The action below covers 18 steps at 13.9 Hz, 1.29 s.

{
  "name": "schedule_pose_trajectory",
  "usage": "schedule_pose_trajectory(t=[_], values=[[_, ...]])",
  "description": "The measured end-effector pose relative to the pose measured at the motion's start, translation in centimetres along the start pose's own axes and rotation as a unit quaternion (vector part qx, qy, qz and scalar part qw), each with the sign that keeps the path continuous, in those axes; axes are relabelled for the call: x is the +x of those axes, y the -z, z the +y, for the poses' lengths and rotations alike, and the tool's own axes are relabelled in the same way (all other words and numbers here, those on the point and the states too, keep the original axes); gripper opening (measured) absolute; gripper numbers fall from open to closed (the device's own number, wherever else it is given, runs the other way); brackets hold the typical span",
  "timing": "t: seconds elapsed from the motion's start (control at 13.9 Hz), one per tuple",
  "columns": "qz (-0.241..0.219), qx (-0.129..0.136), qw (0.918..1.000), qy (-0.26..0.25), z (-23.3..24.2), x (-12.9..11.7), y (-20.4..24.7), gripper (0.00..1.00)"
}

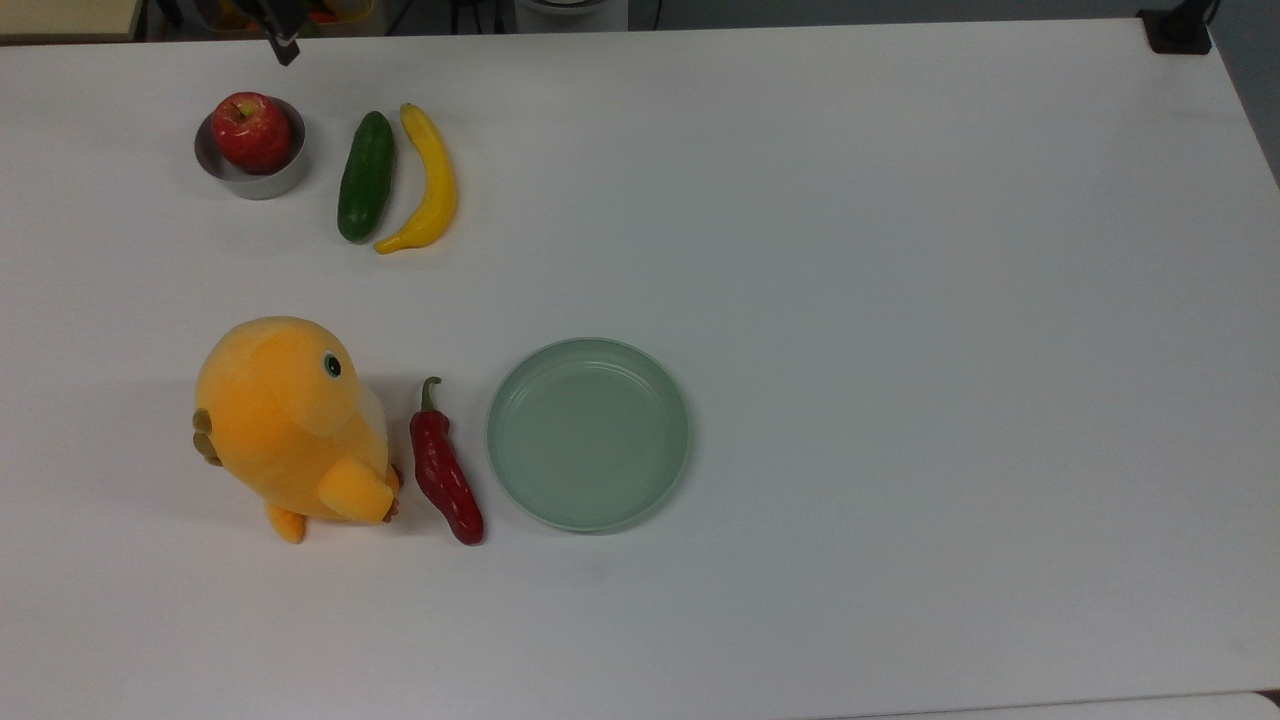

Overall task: Red apple placed in the center of the desktop
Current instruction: 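Move the gripper over the red apple in the grey bowl and lower, then close the gripper on the red apple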

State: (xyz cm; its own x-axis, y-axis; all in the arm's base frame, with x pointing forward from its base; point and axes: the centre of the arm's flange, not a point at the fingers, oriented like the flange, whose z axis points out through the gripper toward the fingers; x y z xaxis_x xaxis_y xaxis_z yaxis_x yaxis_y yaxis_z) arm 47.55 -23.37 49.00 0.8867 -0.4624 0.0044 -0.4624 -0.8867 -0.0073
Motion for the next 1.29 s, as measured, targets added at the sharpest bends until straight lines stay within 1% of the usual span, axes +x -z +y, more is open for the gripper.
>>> schedule_pose_trajectory(t=[0.07,0.22,0.43,0.79,1.29], values=[[-0.005,0.000,0.9999,-0.011,1.5,0.1,-0.5,1.00],[-0.010,-0.002,0.9999,-0.008,2.9,0.2,-1.0,1.00],[-0.035,-0.024,0.9991,0.003,4.2,0.2,-3.8,1.00],[-0.031,-0.046,0.9983,0.016,4.5,2.5,-8.8,1.00],[-0.059,-0.064,0.9956,0.036,4.2,3.2,-13.0,1.00]])
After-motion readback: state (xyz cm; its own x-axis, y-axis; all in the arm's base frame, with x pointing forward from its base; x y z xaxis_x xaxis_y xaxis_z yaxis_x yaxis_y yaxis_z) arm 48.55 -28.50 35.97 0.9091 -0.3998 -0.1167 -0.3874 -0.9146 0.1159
